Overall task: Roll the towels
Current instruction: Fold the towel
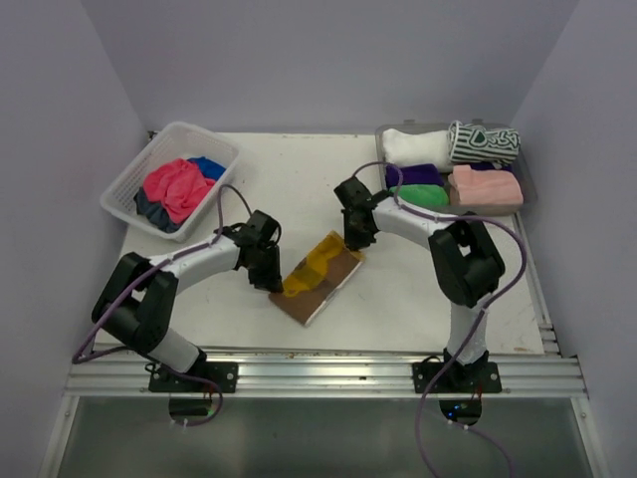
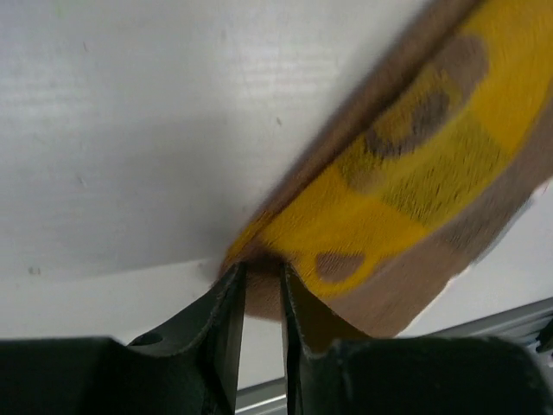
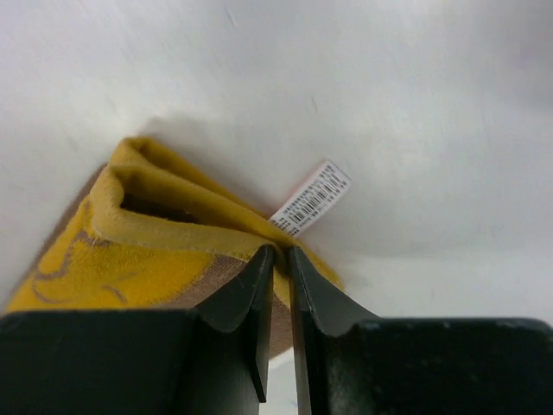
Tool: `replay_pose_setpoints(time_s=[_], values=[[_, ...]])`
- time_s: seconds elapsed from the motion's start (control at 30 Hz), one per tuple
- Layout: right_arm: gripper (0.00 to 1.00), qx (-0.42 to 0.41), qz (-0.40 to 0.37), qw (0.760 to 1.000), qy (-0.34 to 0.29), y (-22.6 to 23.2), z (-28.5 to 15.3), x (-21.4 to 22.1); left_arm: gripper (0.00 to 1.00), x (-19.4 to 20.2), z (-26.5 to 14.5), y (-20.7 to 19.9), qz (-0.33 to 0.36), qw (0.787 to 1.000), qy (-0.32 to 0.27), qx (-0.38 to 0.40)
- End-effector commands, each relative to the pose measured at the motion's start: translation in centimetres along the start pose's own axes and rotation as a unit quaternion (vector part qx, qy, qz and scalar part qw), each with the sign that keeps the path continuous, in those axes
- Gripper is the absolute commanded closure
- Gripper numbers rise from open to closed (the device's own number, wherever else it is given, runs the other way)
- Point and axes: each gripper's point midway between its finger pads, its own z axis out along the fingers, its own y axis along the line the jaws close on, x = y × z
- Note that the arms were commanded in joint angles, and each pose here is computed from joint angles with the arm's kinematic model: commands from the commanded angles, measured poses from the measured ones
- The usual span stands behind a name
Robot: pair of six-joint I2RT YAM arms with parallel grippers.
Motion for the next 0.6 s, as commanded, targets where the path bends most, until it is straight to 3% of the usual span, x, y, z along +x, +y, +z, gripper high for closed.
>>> replay_pose_setpoints(time_s=[0.0,0.23,0.33,0.57], values=[[0.83,0.022,-0.04,0.998,-0.04,0.7,0.7,-5.6,0.73,2.1,-2.1,-0.9,-0.001,1.0,-0.001,0.017],[0.79,-0.077,-0.049,0.991,-0.098,5.6,-3.9,-10.0,0.69,-0.9,-6.4,-3.3,0.029,0.997,-0.064,0.041],[0.78,-0.096,-0.031,0.988,-0.117,5.3,-6.6,-9.2,0.69,-2.6,-6.2,-4.5,0.045,0.995,-0.076,0.051],[0.79,-0.128,0.028,0.988,-0.085,3.8,-8.4,-2.0,0.73,-8.0,-3.7,-9.3,0.079,0.99,-0.084,0.085]])
